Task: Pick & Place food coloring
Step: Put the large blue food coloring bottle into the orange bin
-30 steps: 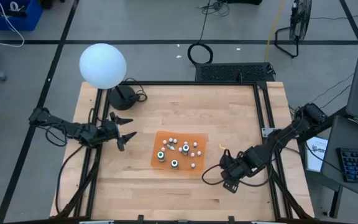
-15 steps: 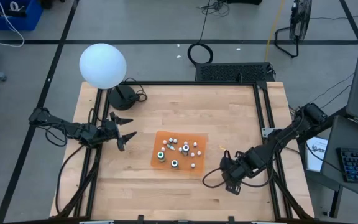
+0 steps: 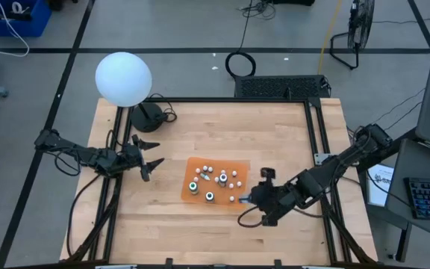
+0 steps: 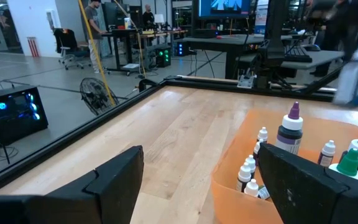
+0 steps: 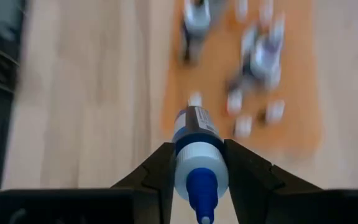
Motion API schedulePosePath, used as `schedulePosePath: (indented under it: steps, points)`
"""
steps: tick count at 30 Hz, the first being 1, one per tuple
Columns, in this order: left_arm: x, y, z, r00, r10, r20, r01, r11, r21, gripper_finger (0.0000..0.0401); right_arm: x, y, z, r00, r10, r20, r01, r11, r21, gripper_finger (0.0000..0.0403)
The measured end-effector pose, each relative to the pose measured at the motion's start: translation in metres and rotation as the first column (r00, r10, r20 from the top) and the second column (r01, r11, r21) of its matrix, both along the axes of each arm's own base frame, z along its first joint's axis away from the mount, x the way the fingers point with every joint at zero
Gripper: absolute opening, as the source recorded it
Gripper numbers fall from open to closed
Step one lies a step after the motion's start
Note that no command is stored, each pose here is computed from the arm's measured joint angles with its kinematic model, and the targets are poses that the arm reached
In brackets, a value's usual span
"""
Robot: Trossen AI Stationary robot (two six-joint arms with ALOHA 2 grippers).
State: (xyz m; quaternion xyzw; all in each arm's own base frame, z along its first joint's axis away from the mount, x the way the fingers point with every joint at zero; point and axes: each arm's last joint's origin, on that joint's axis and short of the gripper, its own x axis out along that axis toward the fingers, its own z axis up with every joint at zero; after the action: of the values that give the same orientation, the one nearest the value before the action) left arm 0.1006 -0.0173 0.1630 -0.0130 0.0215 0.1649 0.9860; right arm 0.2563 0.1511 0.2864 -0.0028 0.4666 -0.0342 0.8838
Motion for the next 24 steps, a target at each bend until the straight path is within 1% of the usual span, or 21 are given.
schedulePosePath:
  steps: [3, 6, 9, 13, 15, 17, 20, 24]
  points:
    - [0.000, 0.000, 0.000, 1.000, 0.000, 0.000, 0.000, 1.000, 0.000, 0.0310, 0.015, 0.000, 0.024, 0.993, 0.085, 0.079, -0.082, 0.996, -0.040, 0.0105]
    - [0.000, 0.000, 0.000, 1.000, 0.000, 0.000, 0.000, 1.000, 0.000, 0.0310, 0.034, -0.002, 0.042, 0.985, 0.141, 0.102, -0.133, 0.987, -0.087, 0.0105]
    - [0.000, 0.000, 0.000, 1.000, 0.000, 0.000, 0.000, 1.000, 0.000, 0.0310, 0.057, -0.007, 0.053, 0.981, 0.187, 0.046, -0.180, 0.977, -0.117, 0.0105]
    - [0.000, 0.000, 0.000, 1.000, 0.000, 0.000, 0.000, 1.000, 0.000, 0.0310, 0.089, -0.018, 0.059, 0.976, 0.192, -0.107, -0.207, 0.966, -0.156, 0.0105]
    - [0.000, 0.000, 0.000, 1.000, 0.000, 0.001, 0.000, 1.000, 0.000, 0.0310, 0.102, -0.025, 0.059, 0.967, 0.189, -0.168, -0.216, 0.964, -0.154, 0.0105]
    - [0.000, 0.000, 0.000, 1.000, 0.000, 0.001, 0.000, 1.000, 0.000, 0.0310, 0.114, -0.030, 0.056, 0.961, 0.196, -0.193, -0.226, 0.963, -0.148, 0.0105]
    - [0.000, 0.000, 0.000, 1.000, 0.000, 0.000, 0.000, 1.000, 0.000, 0.0310, 0.127, -0.038, 0.042, 0.944, 0.234, -0.234, -0.262, 0.960, -0.100, 0.0105]
    - [0.000, 0.000, 0.000, 1.000, 0.000, 0.001, 0.000, 1.000, 0.000, 0.0310, 0.139, -0.047, 0.021, 0.929, 0.233, -0.286, -0.264, 0.962, -0.073, 0.0105]
